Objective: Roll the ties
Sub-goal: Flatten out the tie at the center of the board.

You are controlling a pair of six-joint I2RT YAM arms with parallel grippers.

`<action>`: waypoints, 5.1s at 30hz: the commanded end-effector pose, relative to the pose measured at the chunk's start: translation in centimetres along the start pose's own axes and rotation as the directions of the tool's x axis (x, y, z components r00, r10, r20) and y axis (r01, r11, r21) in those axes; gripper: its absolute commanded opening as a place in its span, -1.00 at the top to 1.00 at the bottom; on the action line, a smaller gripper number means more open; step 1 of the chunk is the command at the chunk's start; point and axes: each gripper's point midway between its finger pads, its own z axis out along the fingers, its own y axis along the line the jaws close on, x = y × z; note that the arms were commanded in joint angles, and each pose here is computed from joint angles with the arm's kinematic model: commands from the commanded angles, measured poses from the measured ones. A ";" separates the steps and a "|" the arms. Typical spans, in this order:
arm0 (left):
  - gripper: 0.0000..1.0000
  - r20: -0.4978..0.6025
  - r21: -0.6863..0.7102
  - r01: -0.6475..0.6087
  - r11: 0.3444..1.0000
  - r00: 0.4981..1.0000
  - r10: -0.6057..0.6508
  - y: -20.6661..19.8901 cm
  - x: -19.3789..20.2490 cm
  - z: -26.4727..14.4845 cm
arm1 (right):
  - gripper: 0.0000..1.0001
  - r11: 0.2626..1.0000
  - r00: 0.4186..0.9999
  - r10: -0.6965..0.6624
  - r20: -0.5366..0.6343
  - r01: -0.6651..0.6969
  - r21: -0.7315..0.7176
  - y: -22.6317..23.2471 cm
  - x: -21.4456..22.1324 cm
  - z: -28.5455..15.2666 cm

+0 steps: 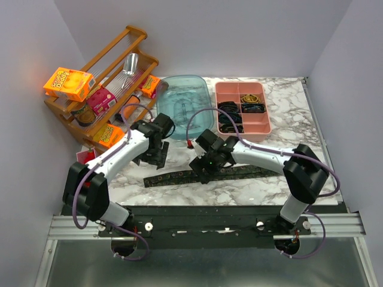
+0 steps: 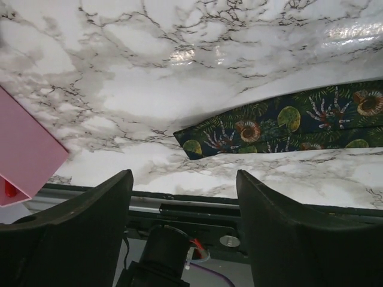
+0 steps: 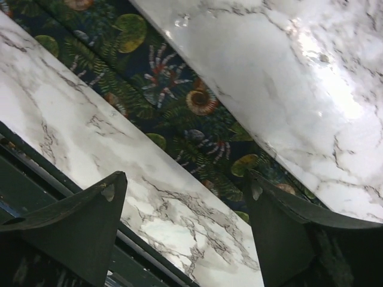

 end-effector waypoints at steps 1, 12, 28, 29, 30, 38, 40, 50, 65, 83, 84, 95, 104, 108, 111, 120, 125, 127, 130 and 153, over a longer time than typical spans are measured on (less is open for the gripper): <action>-0.69 0.126 0.098 0.138 0.985 0.981 -0.150 1.5 -2.0 -2.9 | -0.75 0.996 0.995 -0.083 0.048 0.082 0.025 0.6 -2.6 1.1; -0.76 0.227 0.322 0.197 0.926 0.934 -0.278 1.8 -3.9 -5.9 | -0.81 0.971 0.976 -0.213 0.047 0.206 0.124 1.2 -6.1 3.9; -0.75 0.209 0.327 0.196 0.924 0.939 -0.273 2.0 -3.3 -5.0 | -0.66 0.968 0.968 -0.251 0.026 0.250 0.031 3.1 -4.5 5.0; -0.75 0.208 0.325 0.198 0.925 0.939 -0.274 2.1 -3.2 -4.9 | -0.62 0.968 0.968 -0.249 0.026 0.248 0.031 3.0 -4.2 5.0; -0.75 0.209 0.323 0.200 0.925 0.938 -0.276 2.2 -3.3 -4.9 | -0.59 0.968 0.968 -0.251 0.031 0.250 0.030 3.1 -4.2 4.9; -0.75 0.203 0.307 0.216 0.927 0.937 -0.285 2.7 -2.8 -4.5 | 0.18 0.969 0.969 -0.245 0.038 0.243 0.055 2.9 -4.0 4.9; -0.75 0.199 0.305 0.217 0.927 0.938 -0.285 2.7 -2.7 -4.5 | 0.18 0.967 0.967 -0.249 0.058 0.246 0.059 3.0 -4.3 4.3; -0.75 0.185 0.278 0.238 0.931 0.938 -0.295 3.2 -2.1 -3.9 | -0.35 0.969 0.964 -0.246 0.098 0.242 0.051 3.5 -4.2 2.2; -0.57 0.073 0.435 0.300 0.849 0.928 -0.365 -0.2 1.2 -2.4 | -0.53 0.958 0.951 -0.287 0.117 0.286 0.024 5.3 -4.8 2.4; 1.00 -0.072 0.547 0.420 0.724 0.885 -0.459 -3.8 3.8 -0.7 | -0.62 0.926 0.929 -0.357 0.100 0.339 0.167 4.1 -5.4 4.6; 1.00 -0.075 0.542 0.429 0.722 0.881 -0.467 -3.8 3.8 -0.5 | -0.61 0.925 0.928 -0.359 0.098 0.340 0.169 4.1 -5.3 4.6; 1.00 -0.050 0.524 0.432 0.734 0.876 -0.480 -3.4 2.5 -0.4 | -0.36 0.933 0.933 -0.342 0.112 0.322 0.161 4.3 -3.5 4.5; 1.00 -0.038 0.502 0.442 0.744 0.870 -0.491 -2.9 2.2 -0.2 | -0.18 0.932 0.934 -0.334 0.127 0.307 0.196 3.9 -3.7 4.4; 0.84 -0.011 0.491 0.444 0.750 0.864 -0.504 -2.5 1.6 -0.4 | -0.18 0.925 0.941 -0.326 0.095 0.297 0.236 3.0 -3.1 5.2; 0.45 0.019 0.494 0.437 0.752 0.859 -0.512 -2.2 0.8 -0.9 | -0.18 0.914 0.953 -0.294 0.075 0.257 0.315 1.6 -3.0 5.5; -0.29 0.091 0.485 0.430 0.762 0.841 -0.533 -1.4 -2.2 -1.1 | -0.19 0.914 0.982 -0.182 0.052 0.150 0.376 0.5 -3.1 6.3; -0.29 0.115 0.487 0.451 0.748 0.816 -0.566 -1.3 -3.7 -0.5 | -0.20 0.946 0.995 -0.065 0.082 0.036 0.321 -0.2 -3.8 6.1; -0.29 0.132 0.483 0.470 0.738 0.795 -0.593 -1.0 -4.3 0.0 | -0.20 0.957 0.995 -0.032 0.092 0.004 0.290 -0.4 -4.1 5.9; -0.29 0.163 0.500 0.479 0.721 0.766 -0.622 -0.7 -5.2 0.4 | -0.21 0.970 0.994 0.011 0.109 -0.037 0.242 -0.9 -4.4 5.3; -0.22 0.239 0.530 0.537 0.656 0.648 -0.723 0.7 -4.4 5.2 | -0.47 0.988 0.947 0.002 0.322 0.048 -0.148 6.5 -10.9 -3.0</action>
